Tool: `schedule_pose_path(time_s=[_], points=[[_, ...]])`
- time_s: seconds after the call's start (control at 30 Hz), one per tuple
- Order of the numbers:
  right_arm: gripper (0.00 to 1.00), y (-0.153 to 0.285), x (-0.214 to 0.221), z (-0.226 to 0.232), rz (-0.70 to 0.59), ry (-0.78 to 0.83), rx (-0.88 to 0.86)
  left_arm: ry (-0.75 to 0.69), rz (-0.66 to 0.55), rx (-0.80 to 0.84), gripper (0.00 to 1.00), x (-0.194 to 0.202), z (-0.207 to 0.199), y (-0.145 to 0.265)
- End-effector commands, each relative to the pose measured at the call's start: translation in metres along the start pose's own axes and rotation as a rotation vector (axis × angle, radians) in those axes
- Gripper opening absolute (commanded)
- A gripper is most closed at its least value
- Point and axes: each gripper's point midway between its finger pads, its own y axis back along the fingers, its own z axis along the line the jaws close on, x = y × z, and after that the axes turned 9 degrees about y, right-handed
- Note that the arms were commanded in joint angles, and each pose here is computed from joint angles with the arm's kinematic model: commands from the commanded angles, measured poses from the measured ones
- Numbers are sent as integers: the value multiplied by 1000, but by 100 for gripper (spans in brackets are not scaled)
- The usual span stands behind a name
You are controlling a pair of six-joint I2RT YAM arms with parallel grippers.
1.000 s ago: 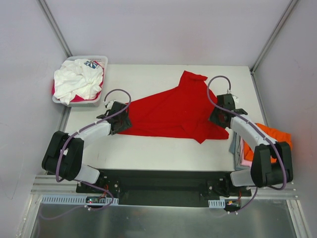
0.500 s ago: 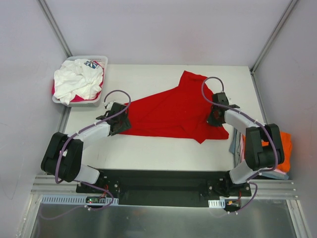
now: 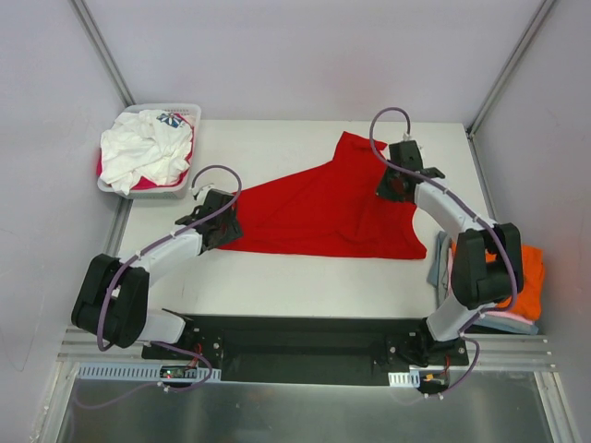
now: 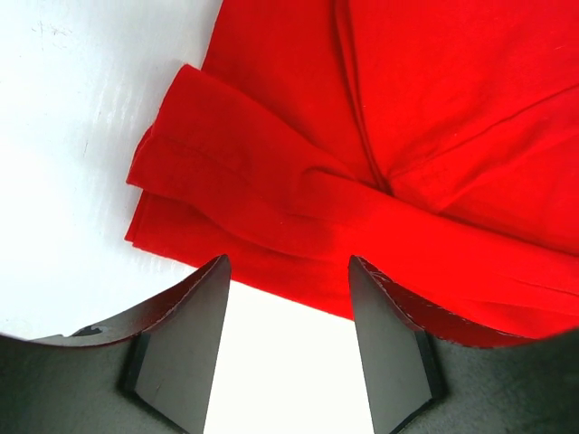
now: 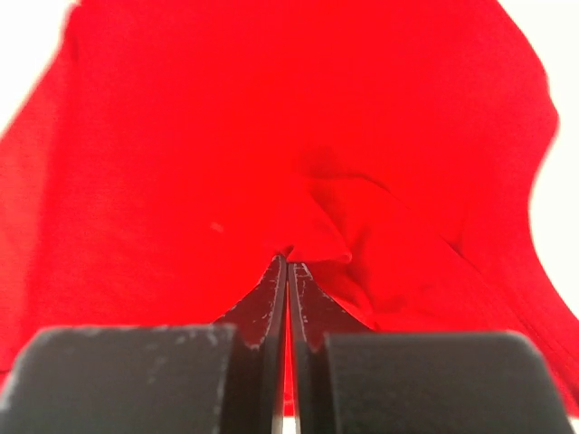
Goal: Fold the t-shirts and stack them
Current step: Fold the flattened tshirt in 1/3 of the way
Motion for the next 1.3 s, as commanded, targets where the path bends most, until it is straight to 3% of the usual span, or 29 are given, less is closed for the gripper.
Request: schedule_pose_path(time_s=[0.0,0.07,0.1,0.13,0.17,0.23,0.33,0.37,0.67,1.07,1.17,1.2,1.27], points=[[1,-8,-29,36,-17,34,-89,-19,-34,21,55,-8,-5,9],[6,-12,-36,49,-23,66,-130,-19,-40,23,56,-10,-6,10],[16,-18,-36,54,-18,84,-142,-19,-40,23,56,-10,-6,10],[42,-16,-44,57,-35,91,-145,-19,-42,24,57,-11,-6,10],[54,-16,-45,56,-34,95,-140,-20,-41,26,57,-11,-7,11],[67,-11,-42,48,-48,112,-115,-20,-40,25,59,-11,-6,11],[71,8,-39,36,-87,98,-92,-18,-43,29,61,-12,-8,11],[71,5,-20,27,-52,96,-73,-20,-41,29,62,-12,-8,10],[59,-14,66,1,141,87,-38,-26,-23,21,62,-8,-7,7],[31,-42,69,11,154,72,-28,-30,-8,1,62,-1,0,3],[16,-42,66,14,153,74,-32,-30,-7,0,61,0,0,3],[7,-42,65,16,151,76,-33,-28,-9,1,61,-1,0,3],[1,-37,58,19,135,83,-30,-30,-9,0,61,-1,0,3]])
